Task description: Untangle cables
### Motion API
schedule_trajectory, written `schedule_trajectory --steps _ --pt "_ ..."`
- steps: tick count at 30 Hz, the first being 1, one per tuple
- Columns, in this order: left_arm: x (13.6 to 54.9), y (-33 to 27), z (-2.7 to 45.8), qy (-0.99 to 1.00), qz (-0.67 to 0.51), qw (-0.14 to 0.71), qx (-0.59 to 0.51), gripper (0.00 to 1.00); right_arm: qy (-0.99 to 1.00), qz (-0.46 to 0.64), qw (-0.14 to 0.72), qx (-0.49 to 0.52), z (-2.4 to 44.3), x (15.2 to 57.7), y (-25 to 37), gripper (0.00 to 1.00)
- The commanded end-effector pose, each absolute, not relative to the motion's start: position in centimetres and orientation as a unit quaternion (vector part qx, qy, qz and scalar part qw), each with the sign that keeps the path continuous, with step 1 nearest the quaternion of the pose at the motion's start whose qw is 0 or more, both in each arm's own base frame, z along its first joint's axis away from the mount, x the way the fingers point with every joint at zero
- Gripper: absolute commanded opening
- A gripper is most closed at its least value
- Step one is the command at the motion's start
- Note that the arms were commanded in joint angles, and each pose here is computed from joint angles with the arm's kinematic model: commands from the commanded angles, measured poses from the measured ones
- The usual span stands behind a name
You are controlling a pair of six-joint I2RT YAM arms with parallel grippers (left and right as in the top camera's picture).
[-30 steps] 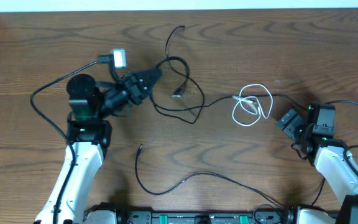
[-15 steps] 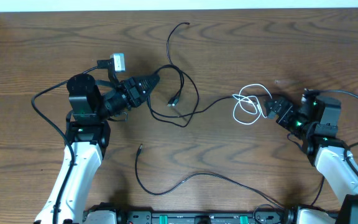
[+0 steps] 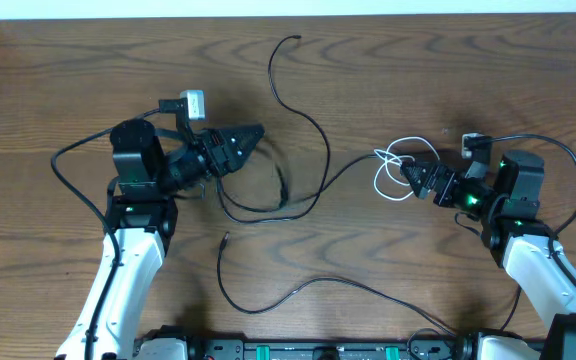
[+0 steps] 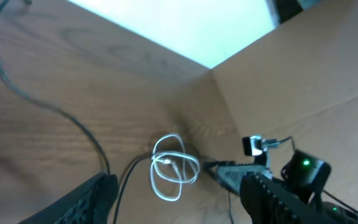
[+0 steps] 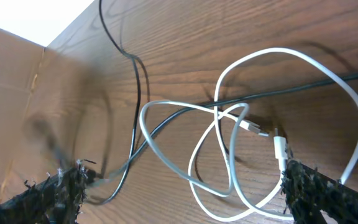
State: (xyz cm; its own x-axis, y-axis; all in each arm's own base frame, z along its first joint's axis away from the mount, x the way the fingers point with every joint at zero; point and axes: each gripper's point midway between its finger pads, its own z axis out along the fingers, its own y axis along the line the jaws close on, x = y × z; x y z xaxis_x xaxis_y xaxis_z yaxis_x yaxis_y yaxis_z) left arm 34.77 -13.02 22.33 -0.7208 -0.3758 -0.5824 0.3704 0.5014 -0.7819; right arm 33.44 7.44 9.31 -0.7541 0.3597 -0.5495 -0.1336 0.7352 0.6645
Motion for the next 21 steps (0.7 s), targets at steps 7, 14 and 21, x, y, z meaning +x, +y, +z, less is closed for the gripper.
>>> schedule_trajectory --steps 7,14,21 --pt "34.4 -12.6 20.4 0.811 -0.453 0.371 0.010 0.72 0.866 0.356 0.351 0.008 9.4 32.8 8.2 0.99" --pt "33.7 -14.3 18.1 0.839 -0.405 0.361 0.038 0.72 0.867 0.356 0.349 0.007 9.3 32.7 8.2 0.99" --pt "33.5 -15.6 15.1 0.874 -0.327 0.354 0.058 0.72 0.880 0.330 0.342 -0.001 8.3 32.4 8.0 0.99"
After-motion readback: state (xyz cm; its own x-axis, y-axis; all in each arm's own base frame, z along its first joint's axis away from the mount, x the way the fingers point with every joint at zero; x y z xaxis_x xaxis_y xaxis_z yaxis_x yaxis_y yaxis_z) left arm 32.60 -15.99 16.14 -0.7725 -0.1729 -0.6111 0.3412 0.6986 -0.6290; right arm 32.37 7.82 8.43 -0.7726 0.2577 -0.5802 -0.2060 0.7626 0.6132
